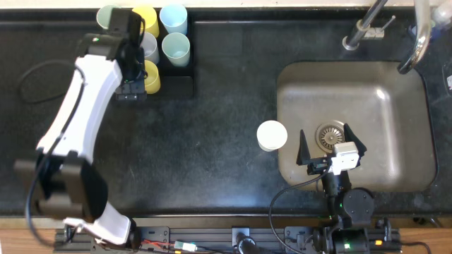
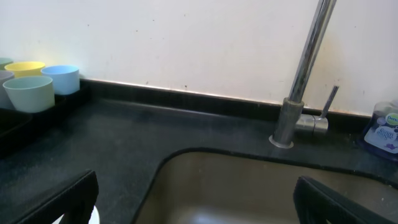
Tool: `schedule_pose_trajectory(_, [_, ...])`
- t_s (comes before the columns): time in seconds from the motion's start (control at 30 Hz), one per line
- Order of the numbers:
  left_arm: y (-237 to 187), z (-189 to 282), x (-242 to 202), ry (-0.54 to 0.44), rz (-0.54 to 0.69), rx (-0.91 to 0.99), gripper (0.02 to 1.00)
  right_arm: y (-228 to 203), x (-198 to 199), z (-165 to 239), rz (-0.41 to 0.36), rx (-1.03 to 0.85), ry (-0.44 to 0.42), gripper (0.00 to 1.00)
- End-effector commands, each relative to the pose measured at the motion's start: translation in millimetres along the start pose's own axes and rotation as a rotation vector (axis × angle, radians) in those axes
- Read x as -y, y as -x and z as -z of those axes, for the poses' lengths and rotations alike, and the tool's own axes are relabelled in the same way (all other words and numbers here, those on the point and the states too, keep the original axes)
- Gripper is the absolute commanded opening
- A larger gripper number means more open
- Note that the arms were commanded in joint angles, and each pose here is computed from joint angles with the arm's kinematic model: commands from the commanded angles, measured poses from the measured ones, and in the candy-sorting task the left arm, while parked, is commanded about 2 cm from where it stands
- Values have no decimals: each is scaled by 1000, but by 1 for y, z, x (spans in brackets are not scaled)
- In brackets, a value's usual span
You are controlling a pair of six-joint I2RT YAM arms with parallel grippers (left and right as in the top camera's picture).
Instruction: Store Cups
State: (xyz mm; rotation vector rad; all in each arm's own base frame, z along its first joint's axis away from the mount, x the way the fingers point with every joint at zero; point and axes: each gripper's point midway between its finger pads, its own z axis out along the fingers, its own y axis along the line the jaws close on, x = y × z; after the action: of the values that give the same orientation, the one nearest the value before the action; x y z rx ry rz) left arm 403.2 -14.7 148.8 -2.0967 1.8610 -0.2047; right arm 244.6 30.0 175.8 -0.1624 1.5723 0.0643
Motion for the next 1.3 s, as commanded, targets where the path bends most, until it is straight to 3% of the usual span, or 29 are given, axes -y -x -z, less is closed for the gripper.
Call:
schedule_pose_trajectory(0.03, [32, 84, 41, -315, -165, 100, 1000, -3, 1, 0, 3, 1, -2, 998])
schedule_pose_trajectory(0.2, [59, 211, 86, -722, -643, 390, 1000, -3, 1, 0, 3, 1, -2, 998])
schedule_pose_trajectory(0.33, [67, 296, 80, -931, -958, 641, 1000, -3, 1, 0, 3, 1, -2, 998])
schedule_pose_trajectory(0.47, [67, 336, 47, -1085, -1083, 780, 1000, -3, 1, 0, 3, 1, -2, 1000])
schedule_pose_trajectory(0.6, [53, 331, 10, -1241, -1135, 751, 1000, -3, 1, 0, 3, 1, -2, 998])
schedule_pose_trajectory(0.8, [31, 292, -48, -1329, -1237, 639, 1000, -3, 1, 0, 3, 1, -2, 998])
schedule_pose_trajectory(0.97, [10, 287, -62, -1390, -1318, 531, 1000, -3, 1, 0, 3, 1, -2, 998])
schedule_pose_trajectory(1.2, [24, 263, -55, -1285, -1280, 581, 1000, -3, 1, 0, 3, 1, -2, 998])
schedule_pose_trajectory(1.3, [23, 248, -61, -1277, -1332, 642, 1000, -3, 1, 0, 3, 1, -2, 998])
